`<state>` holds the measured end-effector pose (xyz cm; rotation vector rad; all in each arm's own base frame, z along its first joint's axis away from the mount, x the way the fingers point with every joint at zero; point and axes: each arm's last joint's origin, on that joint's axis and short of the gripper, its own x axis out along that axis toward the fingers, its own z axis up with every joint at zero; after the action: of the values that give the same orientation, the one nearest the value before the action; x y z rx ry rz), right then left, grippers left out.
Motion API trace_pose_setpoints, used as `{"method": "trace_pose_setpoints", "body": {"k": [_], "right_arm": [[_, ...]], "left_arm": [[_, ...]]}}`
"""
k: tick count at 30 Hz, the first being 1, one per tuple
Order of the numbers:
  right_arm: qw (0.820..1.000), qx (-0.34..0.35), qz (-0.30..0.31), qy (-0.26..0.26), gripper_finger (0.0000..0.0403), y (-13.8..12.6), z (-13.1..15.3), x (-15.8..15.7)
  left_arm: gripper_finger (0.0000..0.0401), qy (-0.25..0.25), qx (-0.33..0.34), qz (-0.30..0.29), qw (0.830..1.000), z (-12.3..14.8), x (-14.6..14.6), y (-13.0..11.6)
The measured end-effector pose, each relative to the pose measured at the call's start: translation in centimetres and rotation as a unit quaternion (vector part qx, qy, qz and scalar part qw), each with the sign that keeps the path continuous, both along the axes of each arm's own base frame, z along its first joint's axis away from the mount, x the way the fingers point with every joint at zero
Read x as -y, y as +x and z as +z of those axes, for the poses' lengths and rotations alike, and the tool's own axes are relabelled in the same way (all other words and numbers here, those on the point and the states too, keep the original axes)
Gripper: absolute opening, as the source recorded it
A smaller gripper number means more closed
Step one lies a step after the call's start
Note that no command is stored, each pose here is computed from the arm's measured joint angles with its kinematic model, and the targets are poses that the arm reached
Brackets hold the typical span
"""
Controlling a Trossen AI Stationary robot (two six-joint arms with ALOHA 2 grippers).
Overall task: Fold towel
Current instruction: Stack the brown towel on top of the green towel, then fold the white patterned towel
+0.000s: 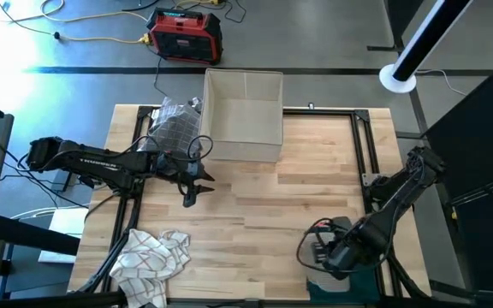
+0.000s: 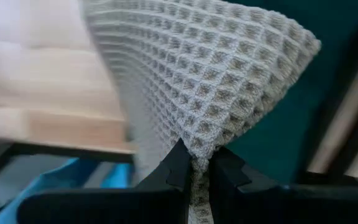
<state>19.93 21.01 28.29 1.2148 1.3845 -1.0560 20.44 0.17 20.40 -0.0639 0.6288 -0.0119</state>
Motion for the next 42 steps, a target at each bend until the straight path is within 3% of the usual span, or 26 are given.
{"method": "trace_pose_setpoints", "body": {"k": [7,13,20,26,35,42], "right_arm": [[0.993,-0.112,0.000,-0.029,0.0018,-1.3,-0.9,0.0],[0.993,-0.114,-0.003,-0.027,0.0020,-1.2,-2.7,-0.1],[0.988,-0.150,-0.016,0.016,0.0058,-1.6,-5.3,-0.4],[0.980,-0.198,-0.018,0.004,0.0109,-2.4,-5.6,0.0],[0.975,-0.214,0.026,0.046,0.0224,-2.6,-5.3,-0.1],[0.994,-0.108,0.014,0.030,0.0254,-1.4,-6.1,-0.6]], "left_arm": [[0.0158,0.004,-0.001,0.015,1.000,0.0,-0.1,0.0],[0.0158,0.002,-0.001,0.021,1.000,0.0,-0.1,0.0],[0.0158,-0.004,0.000,0.036,0.999,0.0,-0.2,0.0],[0.0158,-0.006,0.000,0.038,0.999,0.0,-0.2,0.0],[0.0158,-0.001,0.001,0.038,0.999,0.0,-0.2,0.0],[0.0158,0.002,0.002,0.048,0.999,0.0,-0.2,0.0]]}}
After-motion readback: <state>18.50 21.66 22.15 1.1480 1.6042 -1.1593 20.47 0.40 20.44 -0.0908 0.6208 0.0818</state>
